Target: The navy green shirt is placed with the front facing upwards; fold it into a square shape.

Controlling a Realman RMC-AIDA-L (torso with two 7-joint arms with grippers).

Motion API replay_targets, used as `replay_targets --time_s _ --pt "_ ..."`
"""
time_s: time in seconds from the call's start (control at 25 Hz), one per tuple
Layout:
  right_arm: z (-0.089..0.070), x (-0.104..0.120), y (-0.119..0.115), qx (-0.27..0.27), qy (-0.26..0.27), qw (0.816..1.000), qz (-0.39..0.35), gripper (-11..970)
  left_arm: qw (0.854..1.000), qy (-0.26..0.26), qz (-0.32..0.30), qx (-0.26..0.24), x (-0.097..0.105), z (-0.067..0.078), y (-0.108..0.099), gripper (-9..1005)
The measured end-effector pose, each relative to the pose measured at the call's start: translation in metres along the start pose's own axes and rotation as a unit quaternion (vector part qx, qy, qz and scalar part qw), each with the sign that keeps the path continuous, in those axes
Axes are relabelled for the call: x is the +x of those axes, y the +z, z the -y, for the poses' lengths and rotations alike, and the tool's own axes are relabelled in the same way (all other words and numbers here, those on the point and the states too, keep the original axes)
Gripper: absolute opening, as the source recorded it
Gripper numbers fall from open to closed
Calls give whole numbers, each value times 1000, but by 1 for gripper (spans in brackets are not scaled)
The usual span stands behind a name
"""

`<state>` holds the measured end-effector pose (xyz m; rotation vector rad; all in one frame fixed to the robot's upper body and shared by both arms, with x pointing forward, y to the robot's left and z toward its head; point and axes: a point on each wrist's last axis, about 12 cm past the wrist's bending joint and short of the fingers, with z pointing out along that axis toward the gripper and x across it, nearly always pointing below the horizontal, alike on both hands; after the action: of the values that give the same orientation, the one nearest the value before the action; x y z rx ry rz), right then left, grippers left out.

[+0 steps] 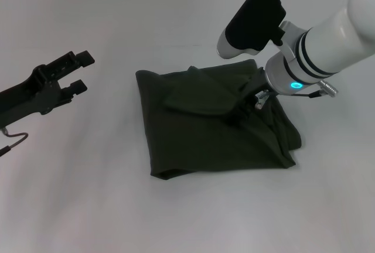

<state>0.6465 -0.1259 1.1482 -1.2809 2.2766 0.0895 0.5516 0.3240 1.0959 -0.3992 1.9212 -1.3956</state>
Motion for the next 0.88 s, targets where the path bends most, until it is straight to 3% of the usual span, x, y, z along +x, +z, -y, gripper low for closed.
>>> replay_targets --time_s 0.32,0.88 --pt "10 3 -2 31 17 999 -2 865 1000 1 -1 3 -1 2 3 933" --pt "55 36 -26 121 136 983 36 864 1000 2 2 6 -2 3 6 932"
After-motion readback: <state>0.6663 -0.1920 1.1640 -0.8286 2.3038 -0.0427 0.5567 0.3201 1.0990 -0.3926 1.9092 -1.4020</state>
